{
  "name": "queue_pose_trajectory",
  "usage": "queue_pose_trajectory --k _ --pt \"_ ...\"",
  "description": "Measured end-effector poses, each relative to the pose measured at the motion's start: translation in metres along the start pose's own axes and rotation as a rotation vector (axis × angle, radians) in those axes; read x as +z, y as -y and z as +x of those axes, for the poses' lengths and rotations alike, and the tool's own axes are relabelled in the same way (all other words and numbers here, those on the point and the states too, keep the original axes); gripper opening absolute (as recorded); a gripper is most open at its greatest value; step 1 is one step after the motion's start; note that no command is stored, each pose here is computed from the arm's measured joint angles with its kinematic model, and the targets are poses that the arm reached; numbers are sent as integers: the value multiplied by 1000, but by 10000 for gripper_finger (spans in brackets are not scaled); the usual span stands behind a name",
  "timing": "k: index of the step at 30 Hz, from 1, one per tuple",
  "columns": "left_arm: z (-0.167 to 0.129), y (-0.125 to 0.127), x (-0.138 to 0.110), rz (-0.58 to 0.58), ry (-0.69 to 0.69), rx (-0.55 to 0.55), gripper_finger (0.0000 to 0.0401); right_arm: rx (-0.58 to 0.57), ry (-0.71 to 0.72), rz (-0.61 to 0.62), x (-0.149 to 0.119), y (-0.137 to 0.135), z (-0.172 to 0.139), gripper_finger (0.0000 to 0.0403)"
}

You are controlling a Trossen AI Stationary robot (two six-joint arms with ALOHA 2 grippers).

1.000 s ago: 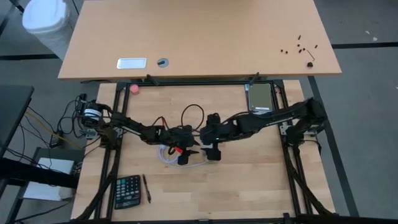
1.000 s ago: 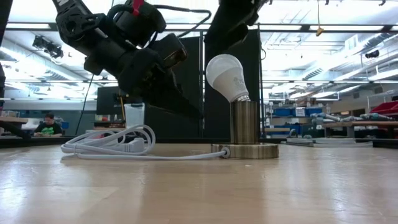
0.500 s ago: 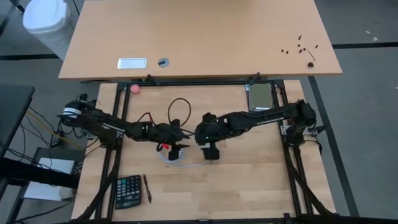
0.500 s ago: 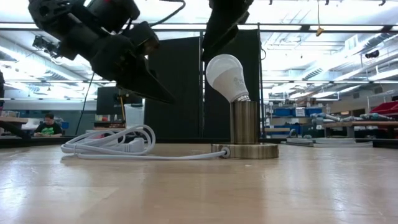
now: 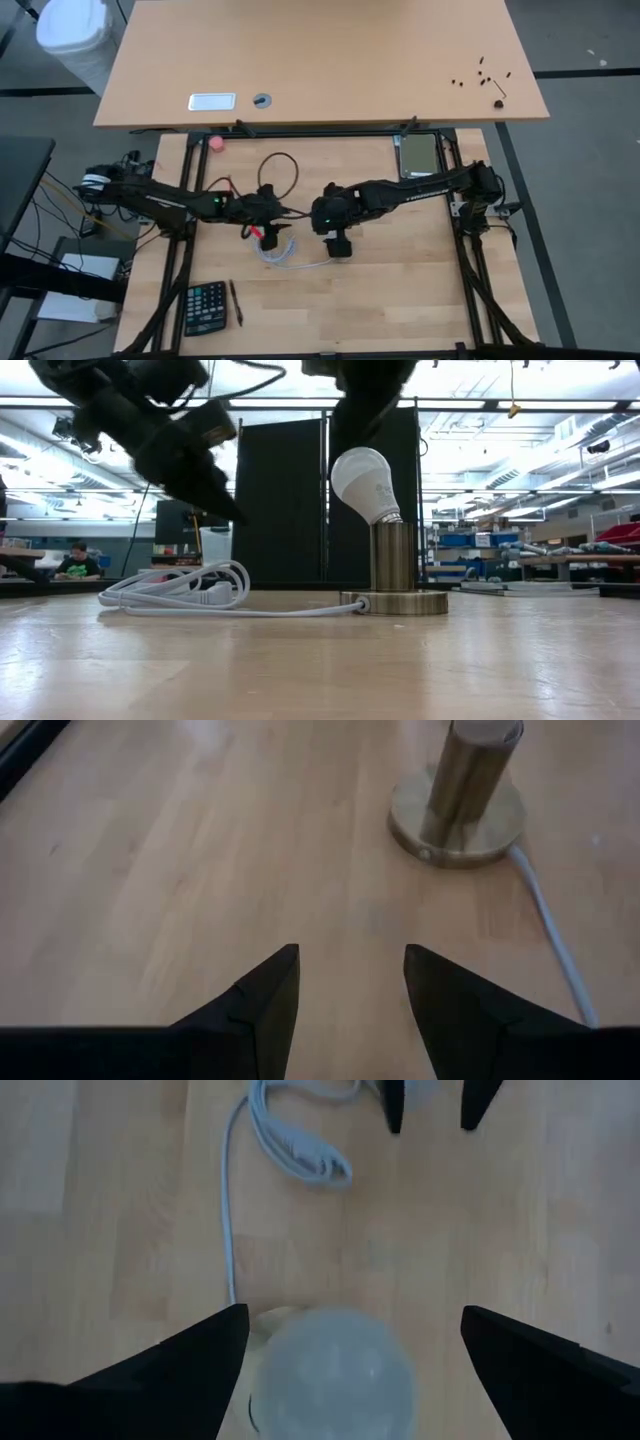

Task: Screw lightbulb
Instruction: Insert the lightbulb into the lamp

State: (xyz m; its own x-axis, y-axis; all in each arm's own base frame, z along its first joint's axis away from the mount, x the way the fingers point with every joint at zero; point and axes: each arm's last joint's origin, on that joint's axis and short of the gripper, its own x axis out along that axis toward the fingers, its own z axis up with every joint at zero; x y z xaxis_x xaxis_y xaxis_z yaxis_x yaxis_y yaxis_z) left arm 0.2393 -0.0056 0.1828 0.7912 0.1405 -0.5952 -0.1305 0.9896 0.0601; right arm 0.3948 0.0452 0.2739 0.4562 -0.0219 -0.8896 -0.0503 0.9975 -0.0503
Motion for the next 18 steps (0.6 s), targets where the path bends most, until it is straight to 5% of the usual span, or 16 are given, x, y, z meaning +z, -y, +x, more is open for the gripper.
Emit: queue_pose_trajectory --k 18 --pt "-5 0 2 -26 7 2 188 16 -55 14 -3 5 12 375"
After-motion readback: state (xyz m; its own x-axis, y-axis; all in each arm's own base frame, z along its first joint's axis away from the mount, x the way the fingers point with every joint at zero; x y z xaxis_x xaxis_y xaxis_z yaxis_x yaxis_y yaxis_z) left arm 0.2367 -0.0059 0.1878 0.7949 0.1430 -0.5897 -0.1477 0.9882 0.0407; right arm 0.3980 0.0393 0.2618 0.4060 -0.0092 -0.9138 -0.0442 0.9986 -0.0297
